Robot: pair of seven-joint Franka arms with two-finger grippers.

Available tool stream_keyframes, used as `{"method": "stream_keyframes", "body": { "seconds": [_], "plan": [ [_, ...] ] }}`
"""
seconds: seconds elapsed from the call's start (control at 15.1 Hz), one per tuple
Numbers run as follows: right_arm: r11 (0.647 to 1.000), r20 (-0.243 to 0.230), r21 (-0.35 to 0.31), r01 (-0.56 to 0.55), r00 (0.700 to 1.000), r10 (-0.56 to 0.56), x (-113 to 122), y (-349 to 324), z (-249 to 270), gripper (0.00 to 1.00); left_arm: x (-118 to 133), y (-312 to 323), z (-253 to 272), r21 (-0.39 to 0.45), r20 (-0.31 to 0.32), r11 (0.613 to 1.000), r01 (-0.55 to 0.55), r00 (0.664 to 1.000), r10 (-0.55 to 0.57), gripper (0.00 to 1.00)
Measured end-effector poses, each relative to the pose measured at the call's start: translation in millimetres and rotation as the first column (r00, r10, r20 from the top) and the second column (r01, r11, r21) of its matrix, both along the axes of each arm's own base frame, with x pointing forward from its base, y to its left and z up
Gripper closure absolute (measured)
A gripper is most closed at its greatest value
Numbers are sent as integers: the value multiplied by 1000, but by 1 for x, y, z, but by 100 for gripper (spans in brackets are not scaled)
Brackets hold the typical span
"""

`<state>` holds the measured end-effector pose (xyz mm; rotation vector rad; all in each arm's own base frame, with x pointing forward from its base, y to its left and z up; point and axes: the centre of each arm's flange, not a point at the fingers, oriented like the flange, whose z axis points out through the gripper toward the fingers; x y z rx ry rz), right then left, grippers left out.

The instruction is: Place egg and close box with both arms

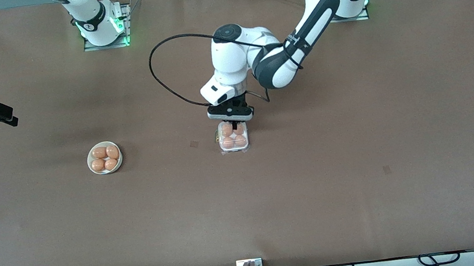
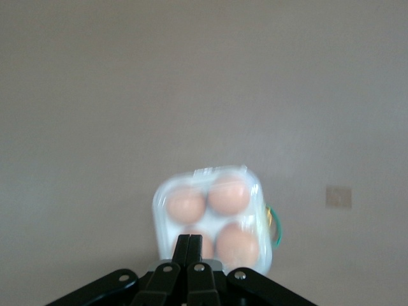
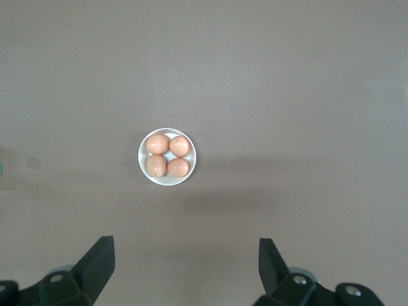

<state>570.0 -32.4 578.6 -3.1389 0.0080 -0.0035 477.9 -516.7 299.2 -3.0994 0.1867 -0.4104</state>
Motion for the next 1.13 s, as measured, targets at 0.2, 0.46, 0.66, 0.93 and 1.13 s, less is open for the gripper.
{"method": "stream_keyframes", "body": {
  "seconds": [0.2,0.46,0.66,0.93,1.13],
  "plan": [
    [1000,-7,0,0,1000,0,-1,0,-1,0,-16,5,22,99,-83,995,-30,996,38,99],
    [1000,-7,0,1,1000,-1,-1,-1,-1,0,-10,40,53,237,-206,971,6,978,44,99],
    [1000,-7,0,2,1000,-2,-1,-1,0,0,6,69,72,318,-299,937,144,953,-45,99],
    [1000,-5,0,1,1000,-1,-1,-1,0,0,22,94,75,342,-392,889,306,906,-162,98],
    [1000,-5,0,2,1000,-2,-1,-1,0,0,63,144,84,309,-439,873,378,871,-221,95]
  ]
}}
